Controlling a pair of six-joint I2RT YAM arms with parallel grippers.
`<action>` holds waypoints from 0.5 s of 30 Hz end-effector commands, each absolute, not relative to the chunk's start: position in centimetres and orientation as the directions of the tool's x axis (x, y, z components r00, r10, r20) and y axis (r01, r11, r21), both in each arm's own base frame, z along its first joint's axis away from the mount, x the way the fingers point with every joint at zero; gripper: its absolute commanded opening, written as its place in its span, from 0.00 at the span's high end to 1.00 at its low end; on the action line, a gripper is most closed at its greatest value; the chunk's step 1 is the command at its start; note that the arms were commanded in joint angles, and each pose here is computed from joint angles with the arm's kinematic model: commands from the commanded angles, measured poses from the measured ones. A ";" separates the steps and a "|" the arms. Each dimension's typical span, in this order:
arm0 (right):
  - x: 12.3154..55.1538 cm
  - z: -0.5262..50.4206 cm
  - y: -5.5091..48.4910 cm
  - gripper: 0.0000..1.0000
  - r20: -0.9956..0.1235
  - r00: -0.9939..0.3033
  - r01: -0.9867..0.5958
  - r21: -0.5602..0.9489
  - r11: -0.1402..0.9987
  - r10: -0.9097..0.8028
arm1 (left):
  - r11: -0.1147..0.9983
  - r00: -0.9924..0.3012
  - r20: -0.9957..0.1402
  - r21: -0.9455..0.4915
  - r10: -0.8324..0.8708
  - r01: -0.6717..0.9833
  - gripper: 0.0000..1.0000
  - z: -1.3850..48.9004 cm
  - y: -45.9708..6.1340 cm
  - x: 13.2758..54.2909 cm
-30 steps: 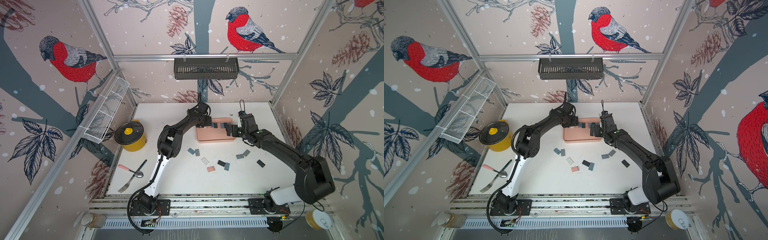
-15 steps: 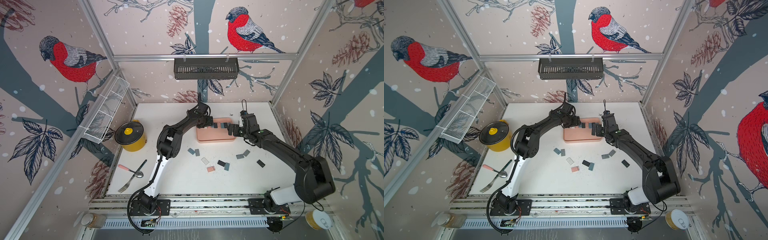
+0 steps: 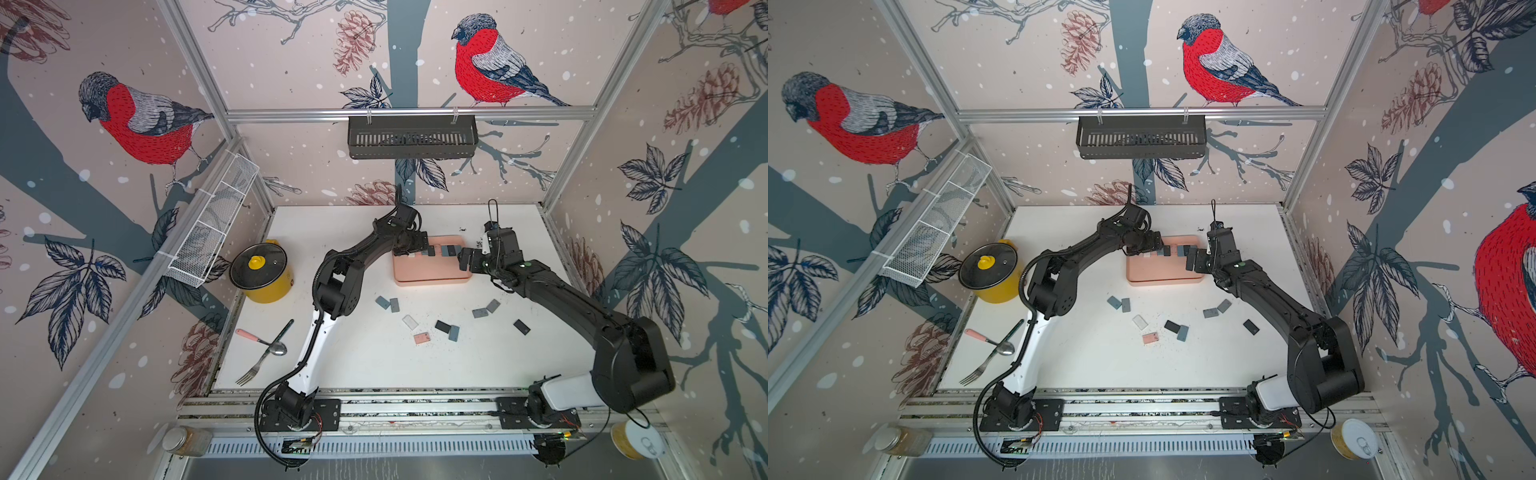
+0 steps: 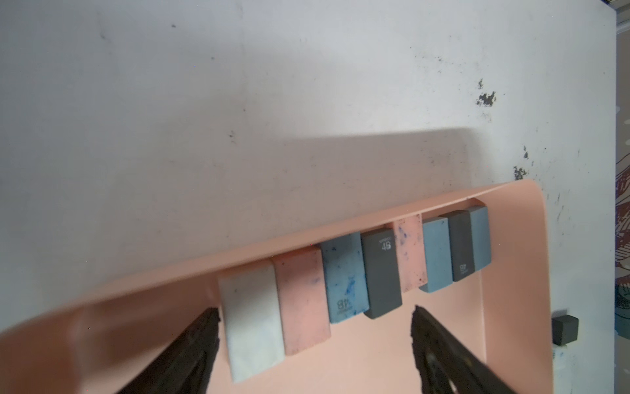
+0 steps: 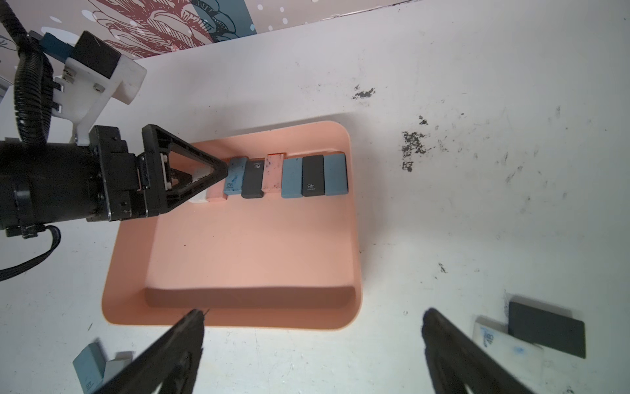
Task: Put the eraser in the storage box
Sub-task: Place the eraser in the storage box, then pick up the eraser from the center of the board.
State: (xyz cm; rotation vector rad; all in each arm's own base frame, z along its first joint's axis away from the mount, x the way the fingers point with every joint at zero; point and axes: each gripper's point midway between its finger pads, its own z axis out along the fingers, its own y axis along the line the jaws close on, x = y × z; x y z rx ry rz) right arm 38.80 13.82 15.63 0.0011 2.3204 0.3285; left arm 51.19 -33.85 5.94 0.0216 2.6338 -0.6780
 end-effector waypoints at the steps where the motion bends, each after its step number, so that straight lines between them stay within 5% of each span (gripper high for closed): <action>1: 38.3 15.4 13.6 0.01 -0.699 -0.709 -0.100 0.227 0.969 0.091 | 0.869 -0.903 -0.418 -0.479 -0.102 0.124 0.05 8.4 -34.1 51.3; 15: 34.9 12.3 12.1 0.01 -0.610 -0.785 -0.015 0.193 0.981 0.108 | 0.826 -0.852 -0.514 -0.520 -0.098 0.218 0.03 17.6 -34.8 48.3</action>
